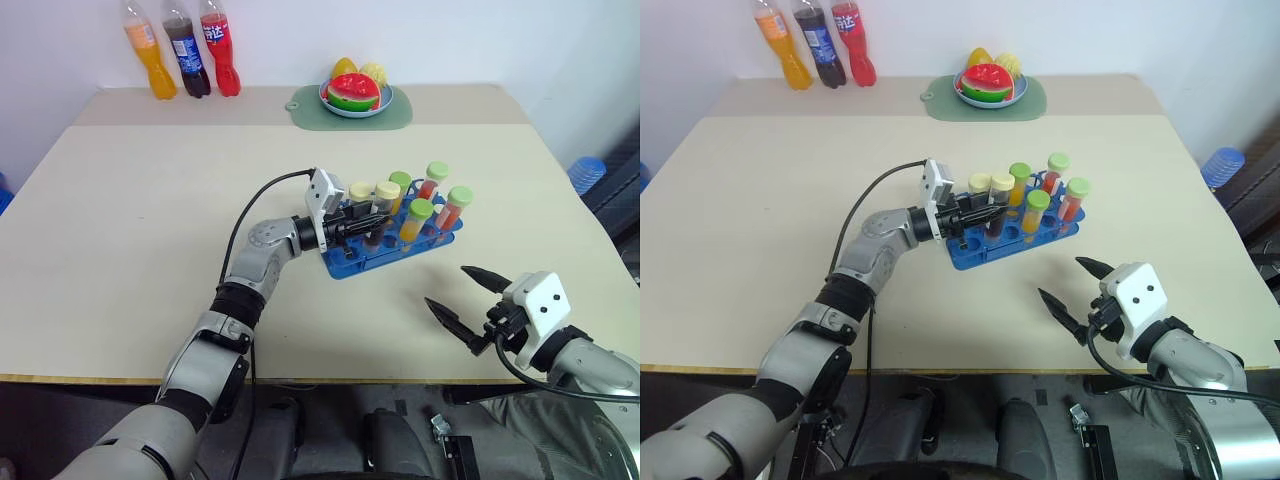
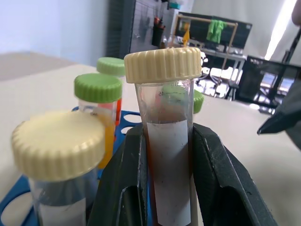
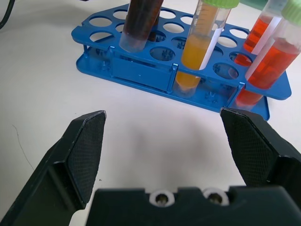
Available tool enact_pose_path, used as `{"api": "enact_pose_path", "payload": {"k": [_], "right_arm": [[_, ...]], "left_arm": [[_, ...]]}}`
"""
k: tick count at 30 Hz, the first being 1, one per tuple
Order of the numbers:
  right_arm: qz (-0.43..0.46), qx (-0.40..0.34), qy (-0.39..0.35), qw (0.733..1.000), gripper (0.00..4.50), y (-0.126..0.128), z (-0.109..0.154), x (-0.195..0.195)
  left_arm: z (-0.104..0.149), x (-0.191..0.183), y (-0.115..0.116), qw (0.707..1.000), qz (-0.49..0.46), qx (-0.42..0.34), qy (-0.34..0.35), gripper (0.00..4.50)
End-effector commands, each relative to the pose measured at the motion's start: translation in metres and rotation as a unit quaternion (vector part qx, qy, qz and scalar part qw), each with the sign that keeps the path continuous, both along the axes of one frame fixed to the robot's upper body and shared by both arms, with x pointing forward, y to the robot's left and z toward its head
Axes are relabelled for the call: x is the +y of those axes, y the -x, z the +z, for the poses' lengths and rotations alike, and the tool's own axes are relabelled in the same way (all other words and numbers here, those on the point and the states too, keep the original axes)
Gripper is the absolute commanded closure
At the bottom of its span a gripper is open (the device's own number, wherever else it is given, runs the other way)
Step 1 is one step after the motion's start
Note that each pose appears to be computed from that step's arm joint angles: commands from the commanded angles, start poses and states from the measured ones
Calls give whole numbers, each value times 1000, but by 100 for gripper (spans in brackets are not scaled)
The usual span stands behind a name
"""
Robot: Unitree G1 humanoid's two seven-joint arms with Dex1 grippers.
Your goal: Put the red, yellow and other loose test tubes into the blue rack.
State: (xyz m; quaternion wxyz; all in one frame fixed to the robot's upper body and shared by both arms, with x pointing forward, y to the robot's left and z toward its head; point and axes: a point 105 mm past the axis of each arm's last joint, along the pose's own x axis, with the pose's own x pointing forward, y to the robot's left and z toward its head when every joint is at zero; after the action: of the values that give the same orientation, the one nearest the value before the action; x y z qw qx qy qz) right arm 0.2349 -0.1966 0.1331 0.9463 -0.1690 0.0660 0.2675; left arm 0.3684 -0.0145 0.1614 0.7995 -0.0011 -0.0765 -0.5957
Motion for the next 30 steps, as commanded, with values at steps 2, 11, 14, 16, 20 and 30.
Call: {"api": "enact_pose_path", "payload": {"k": [2, 11, 14, 16, 20, 30], "right_arm": [[1, -14, -4, 1000, 21, 2, 4, 2], [-11, -2, -11, 1000, 21, 7, -1, -2], [-13, 0, -16, 1000, 21, 6, -3, -3], [-16, 1, -19, 1000, 21, 5, -4, -6], [-39, -7, -32, 999, 21, 1, -6, -16], [-78, -31, -46, 995, 21, -7, -7, -41]], "left_arm": [[-29, 3, 9, 997, -26, -18, -65, 377], [-7, 36, 14, 998, 5, -53, -15, 76], [10, 66, 18, 996, 42, -82, -3, 76], [17, 86, 23, 993, 69, -91, 7, 76], [7, 134, 41, 987, 126, -96, -29, 76], [-26, 204, 97, 970, 225, 11, -91, 76]]}}
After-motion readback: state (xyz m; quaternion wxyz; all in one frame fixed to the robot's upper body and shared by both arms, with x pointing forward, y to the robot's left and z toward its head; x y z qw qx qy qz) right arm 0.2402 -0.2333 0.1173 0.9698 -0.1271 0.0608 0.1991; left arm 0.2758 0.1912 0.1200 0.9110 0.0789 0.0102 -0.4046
